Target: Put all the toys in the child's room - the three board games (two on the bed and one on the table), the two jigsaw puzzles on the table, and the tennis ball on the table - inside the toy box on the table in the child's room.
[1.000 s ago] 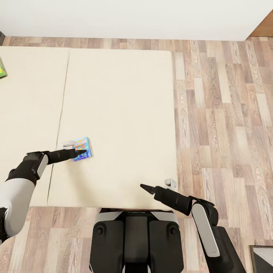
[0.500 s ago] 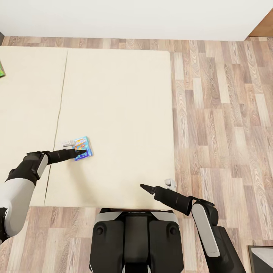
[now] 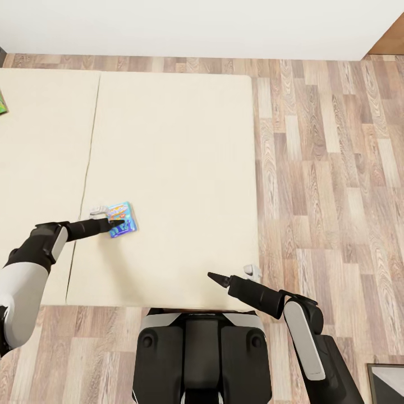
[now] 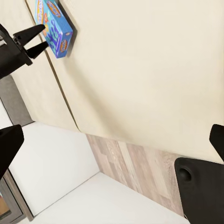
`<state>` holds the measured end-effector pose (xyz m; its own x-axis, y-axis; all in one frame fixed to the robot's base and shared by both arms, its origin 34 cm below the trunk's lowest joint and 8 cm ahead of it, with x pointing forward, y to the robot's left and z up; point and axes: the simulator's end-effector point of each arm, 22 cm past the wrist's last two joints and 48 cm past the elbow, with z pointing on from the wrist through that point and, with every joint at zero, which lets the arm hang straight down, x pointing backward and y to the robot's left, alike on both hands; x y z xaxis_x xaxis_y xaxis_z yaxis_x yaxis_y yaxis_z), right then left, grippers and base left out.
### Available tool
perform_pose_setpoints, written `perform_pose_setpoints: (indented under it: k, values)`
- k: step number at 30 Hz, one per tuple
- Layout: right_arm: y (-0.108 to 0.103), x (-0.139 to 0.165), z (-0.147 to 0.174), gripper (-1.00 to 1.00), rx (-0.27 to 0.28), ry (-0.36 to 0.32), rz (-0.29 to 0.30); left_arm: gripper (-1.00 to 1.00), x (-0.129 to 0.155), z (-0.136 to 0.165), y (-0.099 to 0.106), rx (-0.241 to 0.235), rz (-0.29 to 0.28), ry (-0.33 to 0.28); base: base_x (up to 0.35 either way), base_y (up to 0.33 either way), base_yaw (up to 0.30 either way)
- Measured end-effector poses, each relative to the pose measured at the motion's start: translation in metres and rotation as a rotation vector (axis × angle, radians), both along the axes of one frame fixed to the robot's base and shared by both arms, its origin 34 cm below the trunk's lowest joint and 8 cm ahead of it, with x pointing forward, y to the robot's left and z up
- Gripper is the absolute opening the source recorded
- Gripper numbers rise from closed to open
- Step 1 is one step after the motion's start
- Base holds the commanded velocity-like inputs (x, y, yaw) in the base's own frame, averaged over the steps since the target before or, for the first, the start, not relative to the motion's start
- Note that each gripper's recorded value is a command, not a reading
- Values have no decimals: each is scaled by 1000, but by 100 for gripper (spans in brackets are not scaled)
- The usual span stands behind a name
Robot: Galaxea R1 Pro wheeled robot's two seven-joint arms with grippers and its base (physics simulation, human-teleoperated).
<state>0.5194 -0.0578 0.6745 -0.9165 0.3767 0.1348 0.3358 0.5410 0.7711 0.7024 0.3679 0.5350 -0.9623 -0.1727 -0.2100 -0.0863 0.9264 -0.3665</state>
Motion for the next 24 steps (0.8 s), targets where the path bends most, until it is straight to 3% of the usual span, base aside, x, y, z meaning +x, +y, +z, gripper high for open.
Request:
perform_pose_setpoints:
  k: [6,11,14,24]
  values:
    - [0,0,0,100,0,0,0,100,0,-3,8,38,13,15,0,0,0]
    - [0,0,0,100,0,0,-1,100,-2,-8,24,110,31,29,0,0,0]
    - [0,0,0,100,1,-1,-1,100,-3,-9,27,129,37,33,0,0,0]
    - [1,0,0,100,1,-2,-2,100,8,-8,26,143,41,24,0,0,0]
